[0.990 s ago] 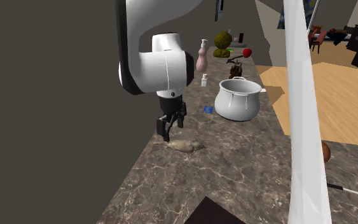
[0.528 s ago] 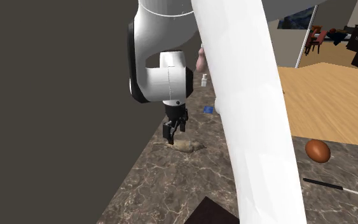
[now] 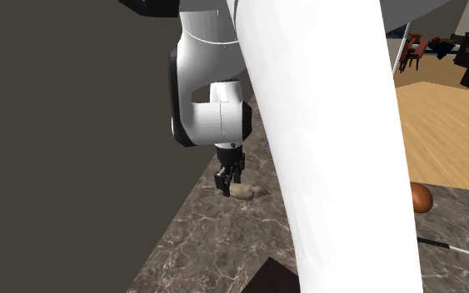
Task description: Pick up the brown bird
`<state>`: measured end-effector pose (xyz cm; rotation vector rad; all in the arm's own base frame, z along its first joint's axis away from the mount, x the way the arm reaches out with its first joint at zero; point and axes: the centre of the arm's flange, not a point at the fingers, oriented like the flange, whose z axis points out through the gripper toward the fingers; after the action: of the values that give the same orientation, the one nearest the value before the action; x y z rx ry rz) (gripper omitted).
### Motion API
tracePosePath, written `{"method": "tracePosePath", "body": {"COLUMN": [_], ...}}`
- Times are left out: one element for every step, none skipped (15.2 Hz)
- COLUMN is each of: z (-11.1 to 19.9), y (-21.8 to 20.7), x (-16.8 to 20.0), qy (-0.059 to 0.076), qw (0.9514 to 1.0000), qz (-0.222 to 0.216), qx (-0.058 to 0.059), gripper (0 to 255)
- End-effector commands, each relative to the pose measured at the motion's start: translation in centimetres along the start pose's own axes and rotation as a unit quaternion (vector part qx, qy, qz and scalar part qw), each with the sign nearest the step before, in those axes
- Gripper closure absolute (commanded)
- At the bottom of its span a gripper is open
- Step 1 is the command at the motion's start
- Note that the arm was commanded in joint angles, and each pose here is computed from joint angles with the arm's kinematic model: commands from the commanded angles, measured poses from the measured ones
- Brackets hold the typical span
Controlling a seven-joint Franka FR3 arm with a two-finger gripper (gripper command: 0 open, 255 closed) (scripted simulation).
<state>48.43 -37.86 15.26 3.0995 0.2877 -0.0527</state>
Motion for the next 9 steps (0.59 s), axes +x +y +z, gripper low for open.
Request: {"method": "tracePosePath", "body": {"z": [0.08, 0.10, 0.10, 0.11, 0.13, 0.13, 0.12, 0.10, 0.14], "y": [0.03, 0.04, 0.05, 0.05, 0.06, 0.03, 0.03, 0.06, -0.05], "x": [0.00, -0.01, -0.02, -0.04, -0.03, -0.01, 0.00, -0.01, -0.03], "qy": [0.000, 0.000, 0.000, 0.000, 0.000, 0.000, 0.000, 0.000, 0.000], "qw": [1.0000, 1.0000, 1.0000, 1.0000, 1.0000, 1.0000, 1.0000, 1.0000, 1.0000], "qz": [0.000, 0.000, 0.000, 0.000, 0.000, 0.000, 0.000, 0.000, 0.000], "qx": [0.000, 0.000, 0.000, 0.000, 0.000, 0.000, 0.000, 0.000, 0.000], "gripper": [255, 255, 255, 255, 255, 255, 255, 255, 255]}}
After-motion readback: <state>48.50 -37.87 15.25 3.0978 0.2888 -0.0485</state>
